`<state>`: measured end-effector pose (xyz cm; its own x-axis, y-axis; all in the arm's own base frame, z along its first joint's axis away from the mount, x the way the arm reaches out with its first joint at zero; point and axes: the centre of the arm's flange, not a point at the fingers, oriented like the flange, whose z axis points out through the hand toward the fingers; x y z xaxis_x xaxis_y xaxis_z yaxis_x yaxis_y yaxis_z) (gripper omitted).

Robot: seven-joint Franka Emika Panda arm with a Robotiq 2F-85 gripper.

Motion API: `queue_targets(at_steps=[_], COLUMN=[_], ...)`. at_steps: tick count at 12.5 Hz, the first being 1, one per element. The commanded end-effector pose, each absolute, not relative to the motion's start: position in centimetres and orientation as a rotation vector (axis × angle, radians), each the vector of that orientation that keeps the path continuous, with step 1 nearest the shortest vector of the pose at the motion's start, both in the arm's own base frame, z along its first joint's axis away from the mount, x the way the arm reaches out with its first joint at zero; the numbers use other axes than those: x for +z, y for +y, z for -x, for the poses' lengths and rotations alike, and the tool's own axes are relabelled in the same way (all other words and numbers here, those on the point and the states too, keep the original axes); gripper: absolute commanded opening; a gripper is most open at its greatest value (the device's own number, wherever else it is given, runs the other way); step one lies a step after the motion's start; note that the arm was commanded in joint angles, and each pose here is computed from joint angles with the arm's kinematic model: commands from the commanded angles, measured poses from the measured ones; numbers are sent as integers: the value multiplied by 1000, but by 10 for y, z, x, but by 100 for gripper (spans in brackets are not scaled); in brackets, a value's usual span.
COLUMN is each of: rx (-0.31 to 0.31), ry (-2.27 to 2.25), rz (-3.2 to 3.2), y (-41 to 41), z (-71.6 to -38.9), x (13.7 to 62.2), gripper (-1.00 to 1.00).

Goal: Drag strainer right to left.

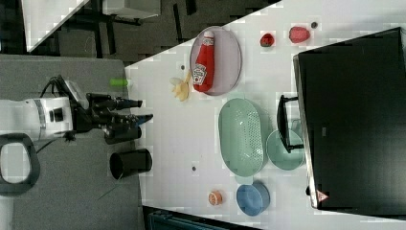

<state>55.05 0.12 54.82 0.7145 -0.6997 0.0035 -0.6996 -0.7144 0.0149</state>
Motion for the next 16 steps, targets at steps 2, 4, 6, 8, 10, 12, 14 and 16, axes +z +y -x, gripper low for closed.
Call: queue_targets(at_steps=[2, 4, 6, 8, 10, 12, 14, 16], rx=[23, 14, -16, -7, 26, 9, -36, -65], ry=[-1330, -1322, -1305, -1310, -1373, -1496, -1617, -1756], rz=[-2852, -2849, -2841, -2833, -2806, -2732, -2639, -2527], y=[-47, -44, -40, -36, -33, -31, -29, -28], z=[-343, -348, -361, -384, -410, -433, -452, -468], x=[616, 610, 588, 554, 513, 464, 415, 365], gripper=[81, 100, 100, 100, 100, 100, 100, 100])
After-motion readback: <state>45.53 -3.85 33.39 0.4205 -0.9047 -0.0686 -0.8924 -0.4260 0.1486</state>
